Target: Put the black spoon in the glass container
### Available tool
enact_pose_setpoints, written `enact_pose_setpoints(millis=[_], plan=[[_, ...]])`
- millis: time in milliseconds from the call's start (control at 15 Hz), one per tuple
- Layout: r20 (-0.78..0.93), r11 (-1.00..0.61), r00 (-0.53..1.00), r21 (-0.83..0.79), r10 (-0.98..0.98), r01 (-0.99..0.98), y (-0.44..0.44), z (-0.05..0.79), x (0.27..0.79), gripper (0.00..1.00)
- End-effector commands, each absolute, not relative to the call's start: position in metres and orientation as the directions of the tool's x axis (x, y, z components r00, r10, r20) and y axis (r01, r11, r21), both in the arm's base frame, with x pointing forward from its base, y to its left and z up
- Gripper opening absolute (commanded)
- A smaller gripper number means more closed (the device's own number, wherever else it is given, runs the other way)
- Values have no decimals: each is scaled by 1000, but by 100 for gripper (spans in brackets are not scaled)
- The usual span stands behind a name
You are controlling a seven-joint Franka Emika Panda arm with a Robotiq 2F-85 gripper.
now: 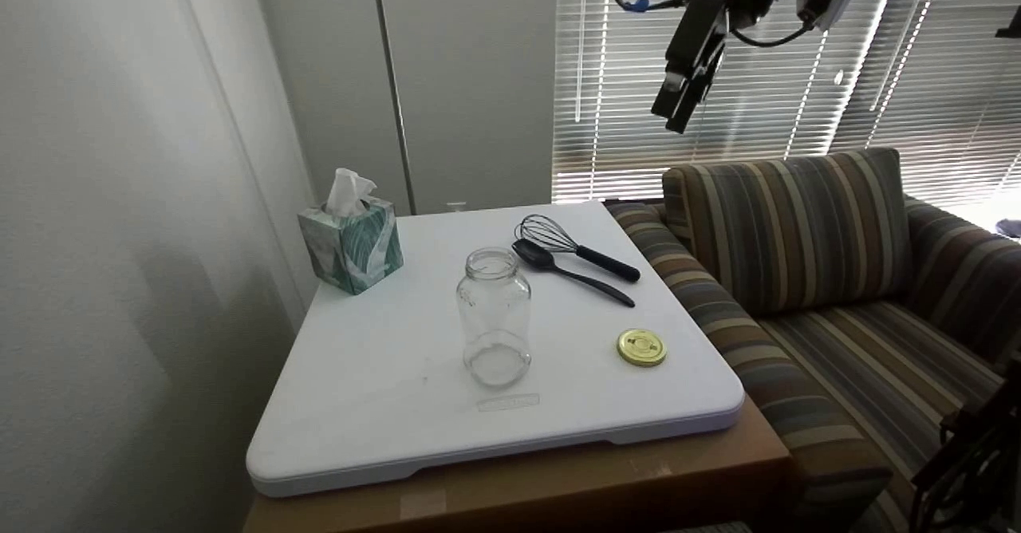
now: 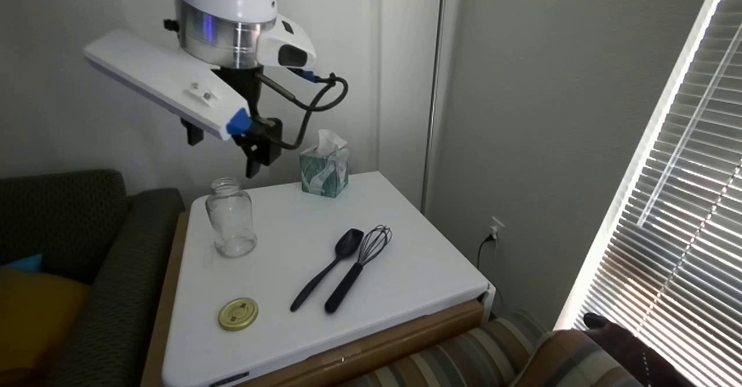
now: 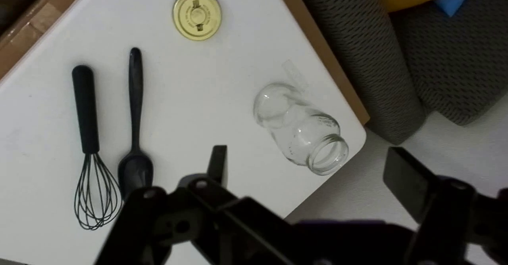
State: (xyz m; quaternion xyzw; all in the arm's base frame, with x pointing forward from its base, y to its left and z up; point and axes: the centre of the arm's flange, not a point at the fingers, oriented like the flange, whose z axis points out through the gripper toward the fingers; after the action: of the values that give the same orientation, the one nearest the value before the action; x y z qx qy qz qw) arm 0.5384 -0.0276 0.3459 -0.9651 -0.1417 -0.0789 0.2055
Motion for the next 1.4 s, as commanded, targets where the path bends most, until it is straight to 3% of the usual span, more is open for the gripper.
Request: enact_pose_setpoints(millis=[0,467,600,733,800,1067,1333], plan=[[236,-859,927,-361,291,362,-56,312,595,100],[219,-761,845,-367,488,535,-15,261,711,100],[170,-761,811,-281,560,585,6,245,729,100],[127,-767,786,-173,605,618,25,231,737,100],[151,-769,804,-232,576,595,16,241,702,100],[147,-769,803,-232,577,595,25,235,707,100],[108,-849,855,-110,507,517,26,220,698,100]])
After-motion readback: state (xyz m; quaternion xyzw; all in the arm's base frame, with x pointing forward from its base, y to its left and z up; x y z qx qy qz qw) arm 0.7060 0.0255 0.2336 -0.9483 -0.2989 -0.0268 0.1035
